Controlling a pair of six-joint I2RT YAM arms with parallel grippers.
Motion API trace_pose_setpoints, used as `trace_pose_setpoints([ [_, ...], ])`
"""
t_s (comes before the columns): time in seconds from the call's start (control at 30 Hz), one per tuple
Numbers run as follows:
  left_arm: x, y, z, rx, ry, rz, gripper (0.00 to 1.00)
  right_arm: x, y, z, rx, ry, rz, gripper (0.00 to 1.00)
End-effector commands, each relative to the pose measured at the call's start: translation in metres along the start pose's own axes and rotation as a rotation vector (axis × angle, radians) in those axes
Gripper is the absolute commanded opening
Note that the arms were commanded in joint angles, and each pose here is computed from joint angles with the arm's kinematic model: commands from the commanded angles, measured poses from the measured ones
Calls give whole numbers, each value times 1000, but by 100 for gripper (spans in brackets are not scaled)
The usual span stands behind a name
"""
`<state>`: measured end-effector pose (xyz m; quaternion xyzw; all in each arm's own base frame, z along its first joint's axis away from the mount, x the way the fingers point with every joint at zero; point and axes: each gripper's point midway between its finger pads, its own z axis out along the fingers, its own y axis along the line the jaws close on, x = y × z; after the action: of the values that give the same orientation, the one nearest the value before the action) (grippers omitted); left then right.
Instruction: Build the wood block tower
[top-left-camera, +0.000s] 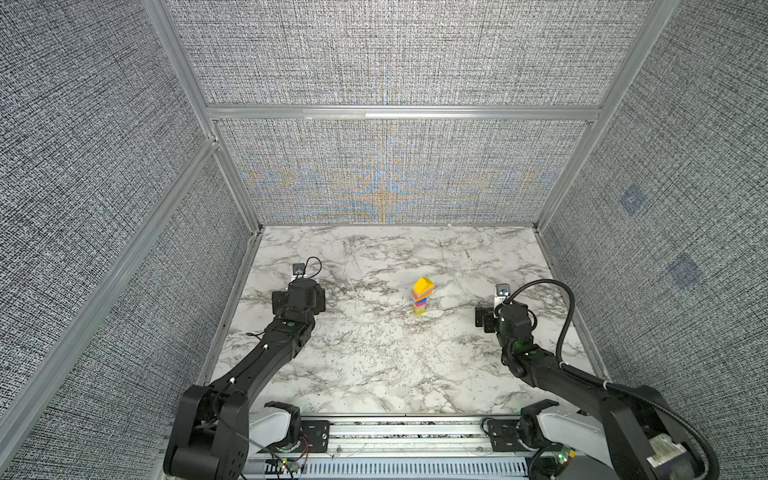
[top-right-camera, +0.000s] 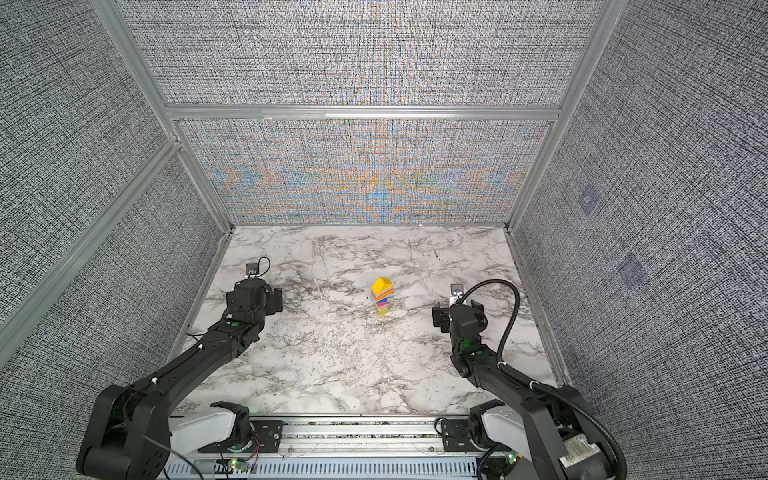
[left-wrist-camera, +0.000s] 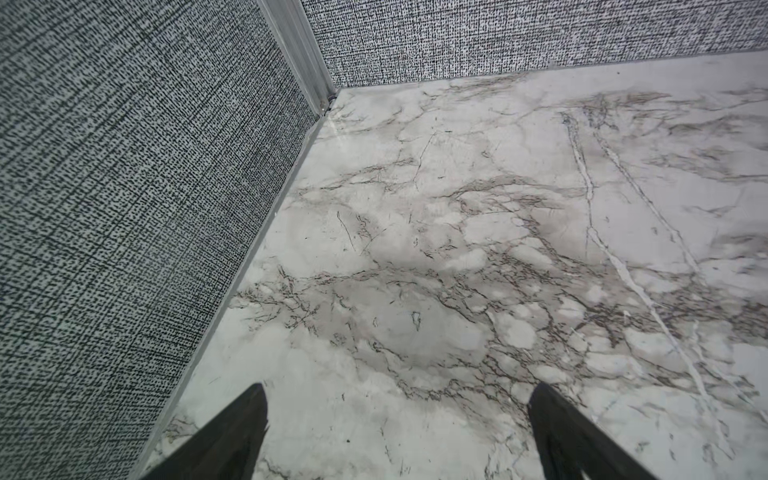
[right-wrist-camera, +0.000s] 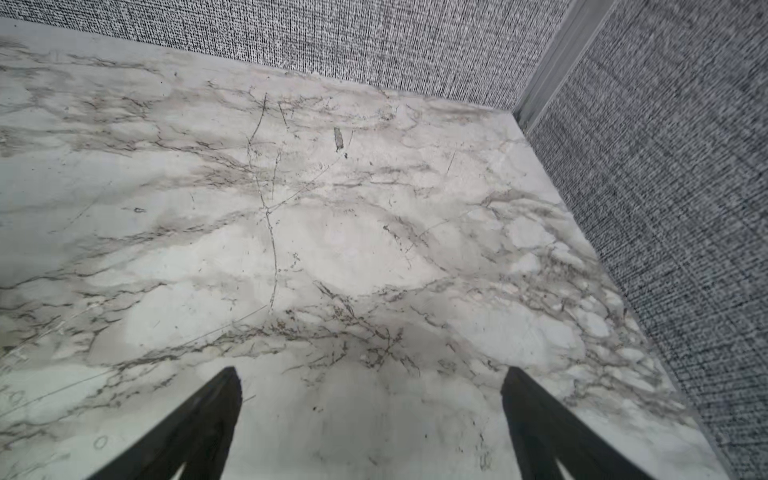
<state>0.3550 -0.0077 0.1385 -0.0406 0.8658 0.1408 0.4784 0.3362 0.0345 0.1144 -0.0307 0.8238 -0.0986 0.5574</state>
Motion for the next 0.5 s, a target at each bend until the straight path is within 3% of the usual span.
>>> trace_pose_setpoints([
  [0.0,-31,11,2,-64,-120,-62,99,-33,-9,5,69,-126,-7,99],
  [0.33,-2,30,21,-171,-244,-96,99,-29,11,9,54,-274,-136,99],
  [0.47,2,31,15,-158,-257,-93,99,-16,28,5,-29,-291,-185,99],
])
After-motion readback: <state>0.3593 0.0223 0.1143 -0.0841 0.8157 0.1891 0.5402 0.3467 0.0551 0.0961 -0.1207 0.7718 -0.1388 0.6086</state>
